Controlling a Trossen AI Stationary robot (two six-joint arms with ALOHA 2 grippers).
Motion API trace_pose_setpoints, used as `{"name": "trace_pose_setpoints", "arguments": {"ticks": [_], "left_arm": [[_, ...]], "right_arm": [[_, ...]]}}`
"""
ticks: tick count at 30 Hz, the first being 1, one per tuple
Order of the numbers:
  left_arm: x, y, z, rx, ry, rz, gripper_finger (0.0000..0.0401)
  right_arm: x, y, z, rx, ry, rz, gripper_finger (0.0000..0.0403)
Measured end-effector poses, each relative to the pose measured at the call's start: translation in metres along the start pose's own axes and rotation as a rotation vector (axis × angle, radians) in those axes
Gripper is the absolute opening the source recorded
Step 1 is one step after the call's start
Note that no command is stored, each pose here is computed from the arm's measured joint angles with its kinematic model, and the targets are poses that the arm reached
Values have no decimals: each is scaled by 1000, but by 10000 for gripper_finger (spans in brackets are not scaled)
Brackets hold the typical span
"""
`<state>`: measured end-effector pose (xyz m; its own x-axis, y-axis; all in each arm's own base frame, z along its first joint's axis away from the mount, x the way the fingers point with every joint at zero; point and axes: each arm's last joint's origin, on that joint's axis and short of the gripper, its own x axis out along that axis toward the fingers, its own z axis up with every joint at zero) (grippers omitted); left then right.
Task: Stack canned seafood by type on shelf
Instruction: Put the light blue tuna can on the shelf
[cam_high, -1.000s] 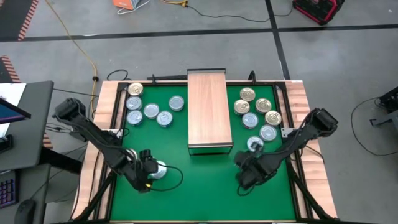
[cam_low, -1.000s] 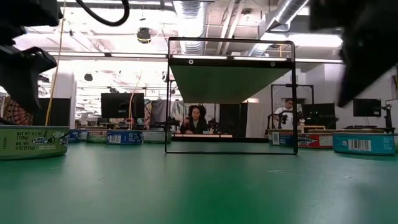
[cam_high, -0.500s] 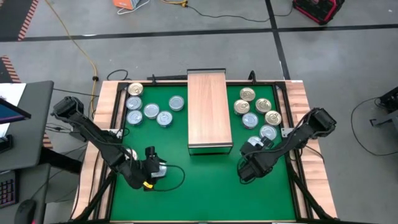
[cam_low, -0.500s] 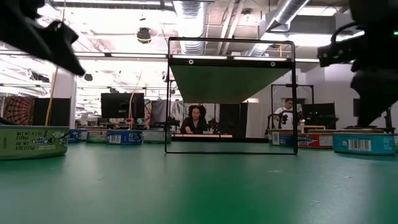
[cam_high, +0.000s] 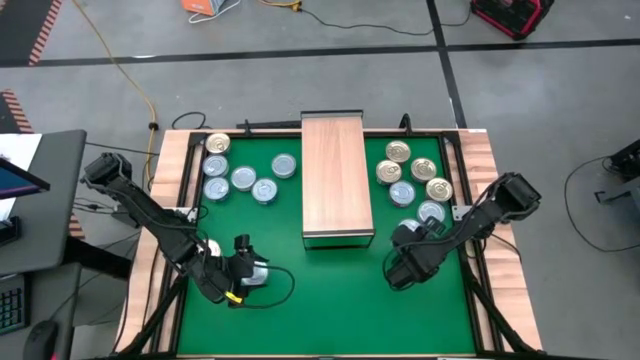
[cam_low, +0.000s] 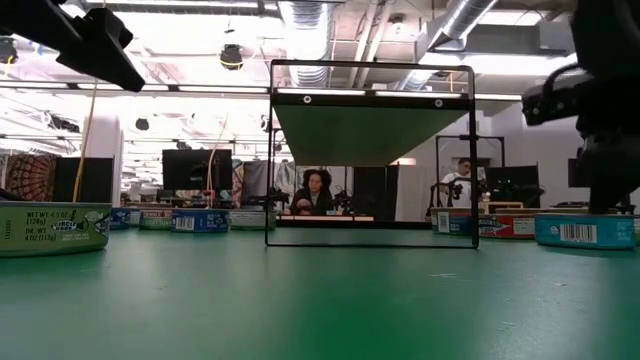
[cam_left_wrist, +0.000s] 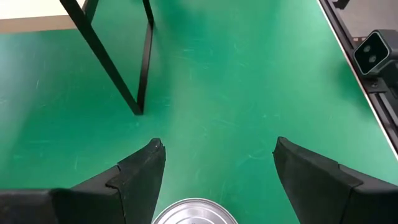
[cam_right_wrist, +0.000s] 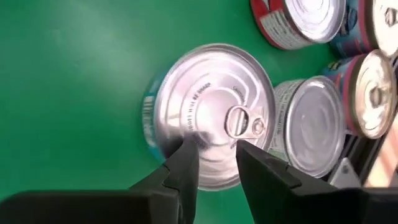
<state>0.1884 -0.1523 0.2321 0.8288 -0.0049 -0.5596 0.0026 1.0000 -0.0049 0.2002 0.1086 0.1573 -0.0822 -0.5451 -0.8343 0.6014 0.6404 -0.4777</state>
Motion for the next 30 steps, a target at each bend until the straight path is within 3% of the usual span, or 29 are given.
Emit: {"name": "trace_pose_setpoints", "arguments": {"ticks": [5,14,18,30], "left_arm": [[0,0,0,1,-1,2,288],[0,0,0,0,1,-2,288],[0,0,0,0,1,-2,288],[0,0,0,-6,1,-4,288]], "right_arm": [[9,7,-11,34,-36,74,127],[-2,16,-40,149,-89,146,118],[-5,21,-54,186,-39,192,118],[-11,20,-66,192,-107,195,118]]}}
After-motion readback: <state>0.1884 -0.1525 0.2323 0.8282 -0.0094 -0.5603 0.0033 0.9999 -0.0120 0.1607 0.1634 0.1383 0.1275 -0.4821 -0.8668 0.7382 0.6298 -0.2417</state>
